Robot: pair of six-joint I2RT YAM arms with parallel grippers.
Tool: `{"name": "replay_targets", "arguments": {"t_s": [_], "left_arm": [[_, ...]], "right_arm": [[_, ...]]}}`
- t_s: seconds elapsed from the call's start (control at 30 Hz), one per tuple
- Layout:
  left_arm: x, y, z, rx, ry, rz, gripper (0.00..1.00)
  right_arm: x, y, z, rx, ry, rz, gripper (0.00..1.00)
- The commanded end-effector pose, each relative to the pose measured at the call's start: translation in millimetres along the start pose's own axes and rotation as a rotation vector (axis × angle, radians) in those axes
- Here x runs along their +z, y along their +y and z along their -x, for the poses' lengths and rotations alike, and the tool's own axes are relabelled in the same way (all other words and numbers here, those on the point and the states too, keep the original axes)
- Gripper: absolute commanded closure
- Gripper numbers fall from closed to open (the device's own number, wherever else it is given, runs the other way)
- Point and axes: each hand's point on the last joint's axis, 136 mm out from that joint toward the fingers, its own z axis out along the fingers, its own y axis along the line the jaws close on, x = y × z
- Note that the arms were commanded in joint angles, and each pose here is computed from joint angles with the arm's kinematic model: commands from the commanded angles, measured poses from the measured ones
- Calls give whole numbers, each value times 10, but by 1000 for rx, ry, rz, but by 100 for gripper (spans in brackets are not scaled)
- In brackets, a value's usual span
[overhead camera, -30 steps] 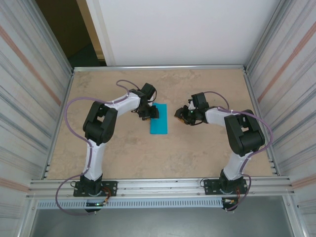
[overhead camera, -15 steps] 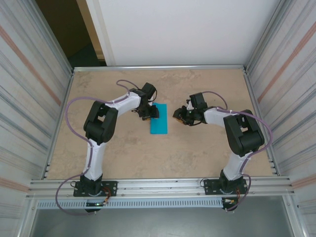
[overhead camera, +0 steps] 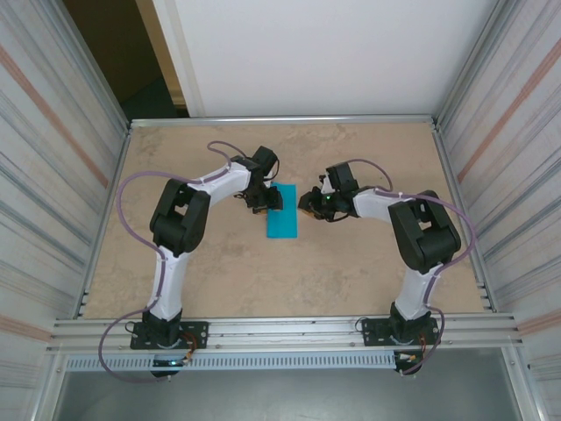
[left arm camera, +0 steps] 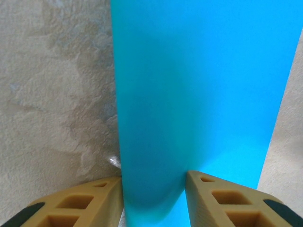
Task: Fold a paper plane with a square sheet of paper (pick it up from the middle)
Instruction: Hold the square sheet of paper at the center of the table.
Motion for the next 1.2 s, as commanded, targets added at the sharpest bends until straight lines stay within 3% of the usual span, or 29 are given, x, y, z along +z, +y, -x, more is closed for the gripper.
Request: {"name": "replay_targets", "arguments": {"t_s": [0.0, 0.3, 0.9, 1.17], "left_arm": [[848, 554, -663, -26, 235, 176, 58], [870, 587, -692, -30, 243, 186, 58], [938, 650, -751, -39, 264, 206, 57], [923, 648, -756, -39, 262, 205, 57]], "right_arm": [[117, 116, -39, -35, 41, 28, 81], [306, 108, -87, -23, 91, 14, 90], [357, -36, -127, -4, 108, -34, 91], [400, -352, -260, 45, 146, -130, 93]]}}
